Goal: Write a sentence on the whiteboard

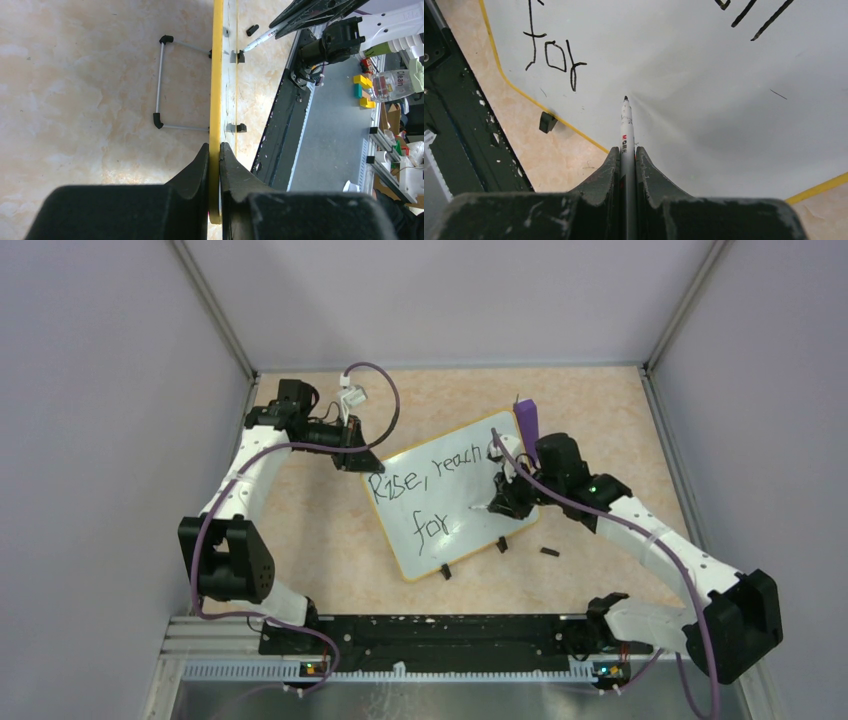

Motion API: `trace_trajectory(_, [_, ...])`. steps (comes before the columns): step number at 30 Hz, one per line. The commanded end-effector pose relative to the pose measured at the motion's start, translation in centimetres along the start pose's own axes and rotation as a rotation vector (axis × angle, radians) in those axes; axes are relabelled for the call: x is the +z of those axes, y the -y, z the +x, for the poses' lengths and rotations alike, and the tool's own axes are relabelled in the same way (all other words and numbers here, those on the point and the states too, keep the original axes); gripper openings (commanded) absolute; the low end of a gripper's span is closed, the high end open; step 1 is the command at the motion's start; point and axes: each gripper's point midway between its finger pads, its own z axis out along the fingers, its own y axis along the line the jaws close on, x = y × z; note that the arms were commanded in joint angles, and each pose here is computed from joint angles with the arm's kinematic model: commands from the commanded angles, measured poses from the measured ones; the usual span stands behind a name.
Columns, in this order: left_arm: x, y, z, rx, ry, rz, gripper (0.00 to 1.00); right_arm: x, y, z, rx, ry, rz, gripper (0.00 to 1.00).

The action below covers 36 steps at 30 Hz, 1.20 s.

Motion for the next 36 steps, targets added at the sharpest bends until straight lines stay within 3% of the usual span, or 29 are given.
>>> trace_trajectory(1, [0.2, -0.8, -0.1, 0.041, -0.005, -0.023, 0.0, 0.1, 1.0, -1.0, -0.031, 0.028, 0.05, 0.0])
trace_trajectory(18, [0.2, -1.0, 0.0, 0.038, -0.009, -0.025, 0.0, 1.7, 0.1, -2.0, -0.062, 0.034, 0.021, 0.0])
trace_trajectory(36, [0.2, -1.1, -0.1, 0.037, -0.009, -0.025, 0.0, 0.5, 1.6, 1.2, -0.068, -0.051, 0.08, 0.0])
